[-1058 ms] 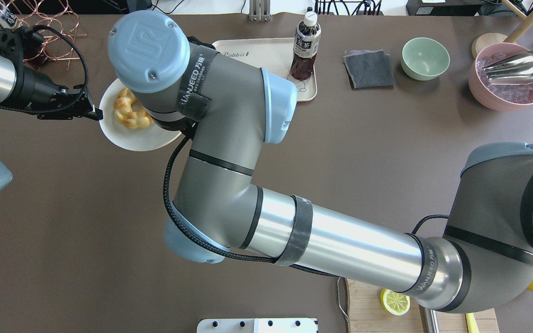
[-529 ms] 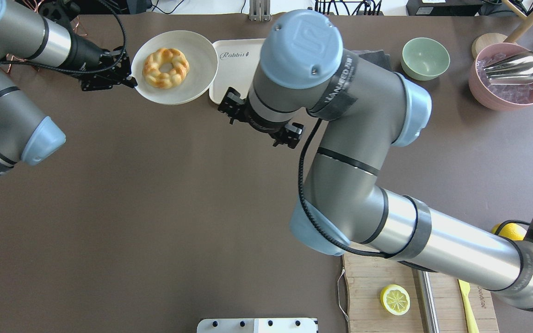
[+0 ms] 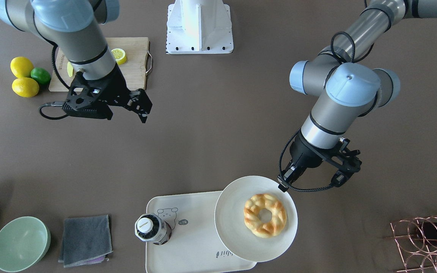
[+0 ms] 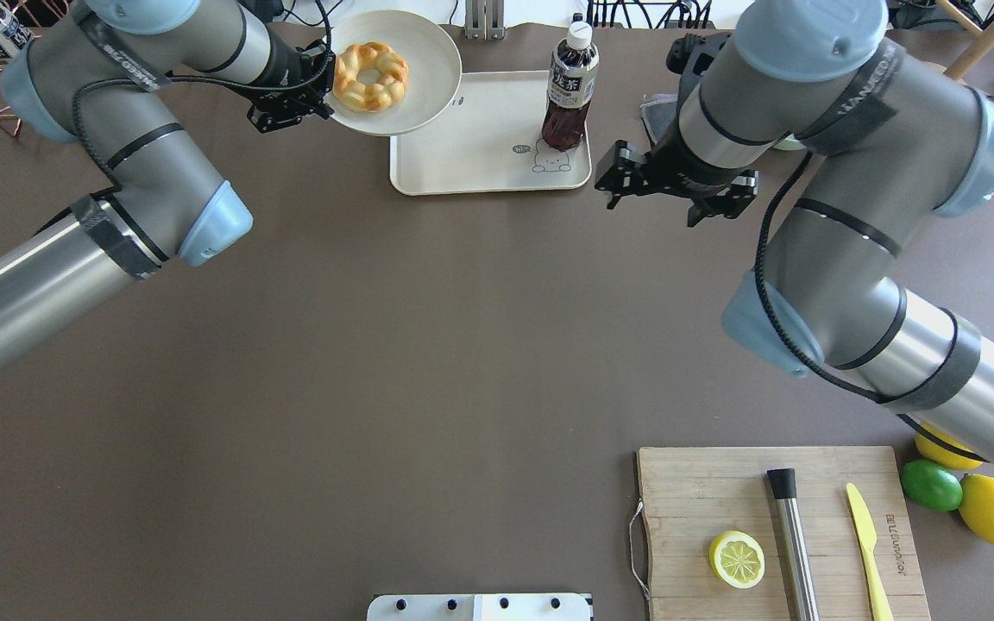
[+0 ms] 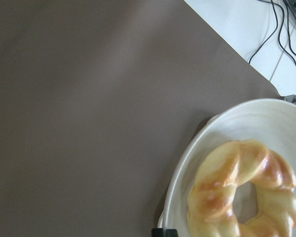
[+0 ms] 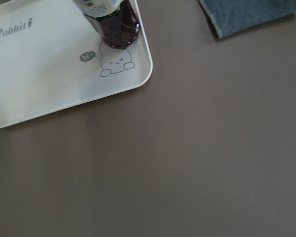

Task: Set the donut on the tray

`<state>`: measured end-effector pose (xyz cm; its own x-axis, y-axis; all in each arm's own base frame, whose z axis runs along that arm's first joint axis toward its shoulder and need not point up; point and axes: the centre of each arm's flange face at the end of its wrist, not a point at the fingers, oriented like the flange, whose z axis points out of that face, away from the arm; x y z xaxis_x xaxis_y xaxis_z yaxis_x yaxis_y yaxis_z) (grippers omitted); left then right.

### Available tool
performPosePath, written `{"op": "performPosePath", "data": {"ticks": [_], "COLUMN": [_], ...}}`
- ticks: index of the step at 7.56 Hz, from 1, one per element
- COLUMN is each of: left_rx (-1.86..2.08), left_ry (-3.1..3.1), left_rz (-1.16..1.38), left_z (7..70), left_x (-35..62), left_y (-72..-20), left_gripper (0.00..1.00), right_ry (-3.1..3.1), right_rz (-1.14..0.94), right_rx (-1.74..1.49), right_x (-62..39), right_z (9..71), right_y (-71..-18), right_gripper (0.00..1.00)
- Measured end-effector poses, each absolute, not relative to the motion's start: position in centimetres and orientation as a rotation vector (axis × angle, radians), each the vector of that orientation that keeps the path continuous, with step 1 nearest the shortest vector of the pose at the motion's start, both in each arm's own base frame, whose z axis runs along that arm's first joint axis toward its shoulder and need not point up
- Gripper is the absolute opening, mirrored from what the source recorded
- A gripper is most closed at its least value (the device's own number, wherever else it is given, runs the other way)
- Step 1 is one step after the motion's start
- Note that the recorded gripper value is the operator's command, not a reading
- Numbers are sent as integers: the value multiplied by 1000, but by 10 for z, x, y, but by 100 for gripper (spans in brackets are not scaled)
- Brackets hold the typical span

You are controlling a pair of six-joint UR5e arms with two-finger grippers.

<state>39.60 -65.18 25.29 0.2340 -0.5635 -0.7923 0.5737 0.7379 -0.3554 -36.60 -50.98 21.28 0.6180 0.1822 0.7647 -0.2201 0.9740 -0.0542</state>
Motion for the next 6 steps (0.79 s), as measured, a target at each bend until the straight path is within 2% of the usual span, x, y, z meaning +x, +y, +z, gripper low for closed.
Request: {"op": "performPosePath", "data": {"ticks": [3, 5, 6], "left_rx": [91, 134, 139], "left_ry": [1008, 972, 967], "left_rz": [-900, -934, -955], "left_z": [242, 243, 240], "left_x": [483, 527, 542], "left_y": [-648, -635, -630], "left_gripper": [0, 0, 77], "right_ry": [-793, -758, -744], "right_rz": [49, -54, -89], "right_rx": [62, 63, 62], "right_x": [-254, -190, -167], "right_z": [332, 401, 428], "right_y": [-546, -551, -548], "right_gripper": [100, 100, 100]}}
